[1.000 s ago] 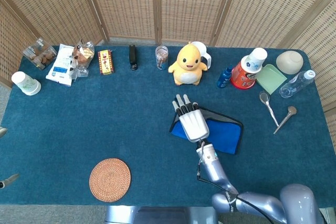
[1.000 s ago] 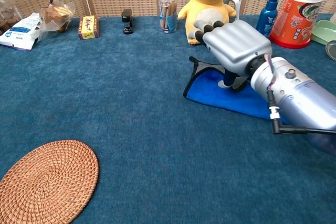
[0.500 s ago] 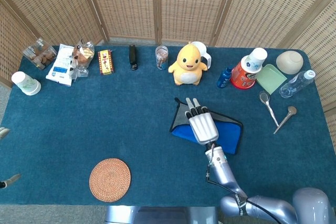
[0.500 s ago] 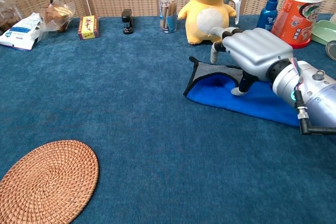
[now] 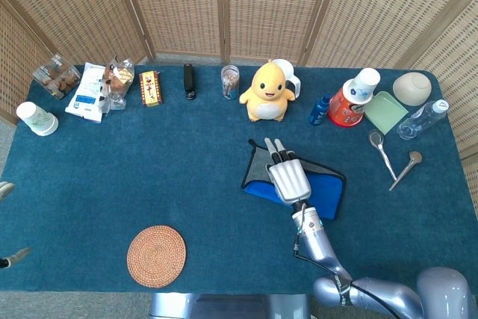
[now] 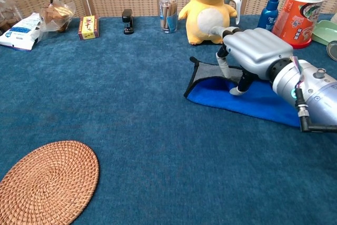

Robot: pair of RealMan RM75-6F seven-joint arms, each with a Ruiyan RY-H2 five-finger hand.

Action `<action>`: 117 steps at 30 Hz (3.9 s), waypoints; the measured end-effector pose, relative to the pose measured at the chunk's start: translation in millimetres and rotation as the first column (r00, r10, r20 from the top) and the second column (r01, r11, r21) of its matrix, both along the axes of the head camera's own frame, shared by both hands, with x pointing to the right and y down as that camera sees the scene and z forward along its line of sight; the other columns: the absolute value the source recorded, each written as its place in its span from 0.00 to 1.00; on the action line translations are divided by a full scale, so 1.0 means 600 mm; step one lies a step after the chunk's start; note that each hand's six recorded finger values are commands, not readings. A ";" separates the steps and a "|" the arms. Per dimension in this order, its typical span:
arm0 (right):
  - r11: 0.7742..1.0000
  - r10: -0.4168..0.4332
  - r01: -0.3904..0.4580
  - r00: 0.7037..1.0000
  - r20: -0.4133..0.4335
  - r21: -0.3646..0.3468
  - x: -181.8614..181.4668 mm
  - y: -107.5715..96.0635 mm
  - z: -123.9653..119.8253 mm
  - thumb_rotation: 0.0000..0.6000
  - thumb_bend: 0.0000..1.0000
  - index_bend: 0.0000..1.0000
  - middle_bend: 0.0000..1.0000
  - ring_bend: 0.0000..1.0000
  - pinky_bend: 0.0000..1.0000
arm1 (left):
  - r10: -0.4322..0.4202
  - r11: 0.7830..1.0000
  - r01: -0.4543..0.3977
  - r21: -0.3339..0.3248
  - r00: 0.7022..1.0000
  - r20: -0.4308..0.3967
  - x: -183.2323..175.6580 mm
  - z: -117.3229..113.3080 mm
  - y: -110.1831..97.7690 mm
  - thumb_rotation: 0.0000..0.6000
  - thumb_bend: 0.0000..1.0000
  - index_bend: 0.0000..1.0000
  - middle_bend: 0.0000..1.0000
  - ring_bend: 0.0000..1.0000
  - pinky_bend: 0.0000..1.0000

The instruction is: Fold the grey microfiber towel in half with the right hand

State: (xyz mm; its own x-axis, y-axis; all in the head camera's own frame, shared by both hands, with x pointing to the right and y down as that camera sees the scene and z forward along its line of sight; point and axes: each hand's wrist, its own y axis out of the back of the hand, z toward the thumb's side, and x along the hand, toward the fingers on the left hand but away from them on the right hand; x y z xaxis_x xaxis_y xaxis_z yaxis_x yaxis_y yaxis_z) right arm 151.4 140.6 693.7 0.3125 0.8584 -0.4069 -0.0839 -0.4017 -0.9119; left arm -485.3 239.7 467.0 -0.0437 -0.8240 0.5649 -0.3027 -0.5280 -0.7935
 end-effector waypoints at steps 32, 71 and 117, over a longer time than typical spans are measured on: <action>0.993 -0.094 0.098 0.993 -0.068 0.059 -0.036 -0.010 0.001 1.00 0.57 0.55 0.01 0.00 0.36 | -0.004 1.000 0.004 0.006 1.000 -0.014 -0.005 -0.006 -0.001 1.00 0.13 0.00 0.00 0.00 0.00; 0.986 -0.060 0.080 0.989 -0.134 0.148 -0.050 -0.052 0.012 1.00 0.01 0.00 0.00 0.00 0.37 | -0.005 1.000 0.005 0.004 1.000 -0.019 -0.007 -0.007 -0.001 1.00 0.13 0.00 0.00 0.00 0.00; 0.937 0.147 -0.248 0.918 0.368 0.244 0.289 0.016 -0.204 1.00 0.00 0.02 0.09 0.17 0.38 | 0.007 0.998 -0.009 0.057 0.999 0.035 -0.004 -0.010 0.000 1.00 0.13 0.00 0.00 0.00 0.00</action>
State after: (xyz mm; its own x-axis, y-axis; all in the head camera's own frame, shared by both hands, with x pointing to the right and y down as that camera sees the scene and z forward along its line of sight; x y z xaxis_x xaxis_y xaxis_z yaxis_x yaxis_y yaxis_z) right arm 325.0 149.9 571.4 0.1998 0.9790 -0.0400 0.3048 -0.1009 -0.9471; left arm -487.6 239.8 461.2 -0.0554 -0.8553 0.5152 -0.2705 -0.4839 -0.8323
